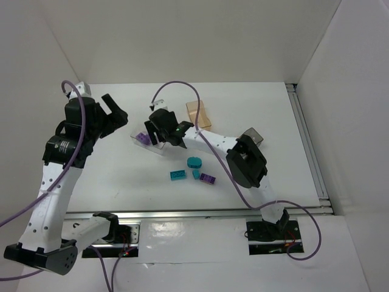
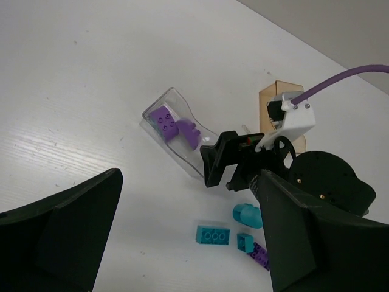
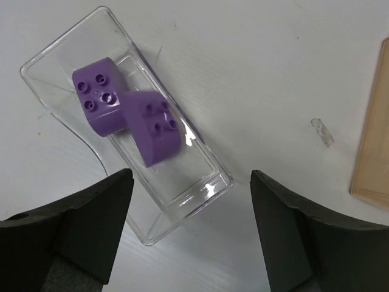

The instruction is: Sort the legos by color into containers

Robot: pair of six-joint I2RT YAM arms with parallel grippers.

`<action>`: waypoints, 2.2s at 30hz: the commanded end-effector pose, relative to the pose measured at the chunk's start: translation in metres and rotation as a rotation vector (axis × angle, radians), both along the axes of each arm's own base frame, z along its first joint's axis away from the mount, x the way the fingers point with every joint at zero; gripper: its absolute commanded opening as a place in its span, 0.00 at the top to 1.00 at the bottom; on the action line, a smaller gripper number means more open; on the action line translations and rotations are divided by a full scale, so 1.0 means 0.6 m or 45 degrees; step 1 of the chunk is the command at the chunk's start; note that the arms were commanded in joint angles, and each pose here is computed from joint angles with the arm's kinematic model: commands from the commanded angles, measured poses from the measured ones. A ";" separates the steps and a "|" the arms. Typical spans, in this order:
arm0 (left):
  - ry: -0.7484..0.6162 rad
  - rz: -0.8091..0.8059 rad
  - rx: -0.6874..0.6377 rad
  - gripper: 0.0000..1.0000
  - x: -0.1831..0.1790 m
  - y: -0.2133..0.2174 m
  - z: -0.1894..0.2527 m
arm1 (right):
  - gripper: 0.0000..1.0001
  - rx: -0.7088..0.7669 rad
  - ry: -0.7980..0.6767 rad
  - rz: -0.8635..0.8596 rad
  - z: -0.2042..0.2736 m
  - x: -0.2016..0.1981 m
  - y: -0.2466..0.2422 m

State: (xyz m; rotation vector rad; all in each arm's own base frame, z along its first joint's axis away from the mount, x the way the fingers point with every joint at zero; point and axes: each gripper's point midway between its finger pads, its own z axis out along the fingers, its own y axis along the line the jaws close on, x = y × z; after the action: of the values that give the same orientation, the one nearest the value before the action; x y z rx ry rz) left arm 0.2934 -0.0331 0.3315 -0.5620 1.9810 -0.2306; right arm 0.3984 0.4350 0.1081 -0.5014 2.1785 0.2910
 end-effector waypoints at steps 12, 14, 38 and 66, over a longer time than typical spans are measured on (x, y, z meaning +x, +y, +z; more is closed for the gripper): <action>0.075 -0.140 -0.034 0.00 0.026 -0.035 -0.045 | 0.13 0.071 0.011 -0.258 0.043 -0.156 -0.226; 0.079 -0.182 -0.044 0.00 0.030 -0.045 -0.047 | 0.07 0.015 0.079 -0.195 0.003 -0.199 -0.261; 0.119 -0.219 -0.076 0.00 0.032 -0.058 -0.072 | 0.60 -0.292 0.329 0.085 -0.153 -0.277 -0.300; 0.013 -0.065 -0.041 0.00 0.009 -0.013 -0.023 | 0.66 0.184 -0.213 0.139 0.146 -0.048 0.002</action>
State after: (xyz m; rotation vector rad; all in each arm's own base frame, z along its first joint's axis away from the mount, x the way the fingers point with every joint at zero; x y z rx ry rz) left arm 0.3039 -0.0547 0.2893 -0.5104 2.1108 -0.3164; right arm 0.3433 0.4066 0.1787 -0.5535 2.0588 0.4465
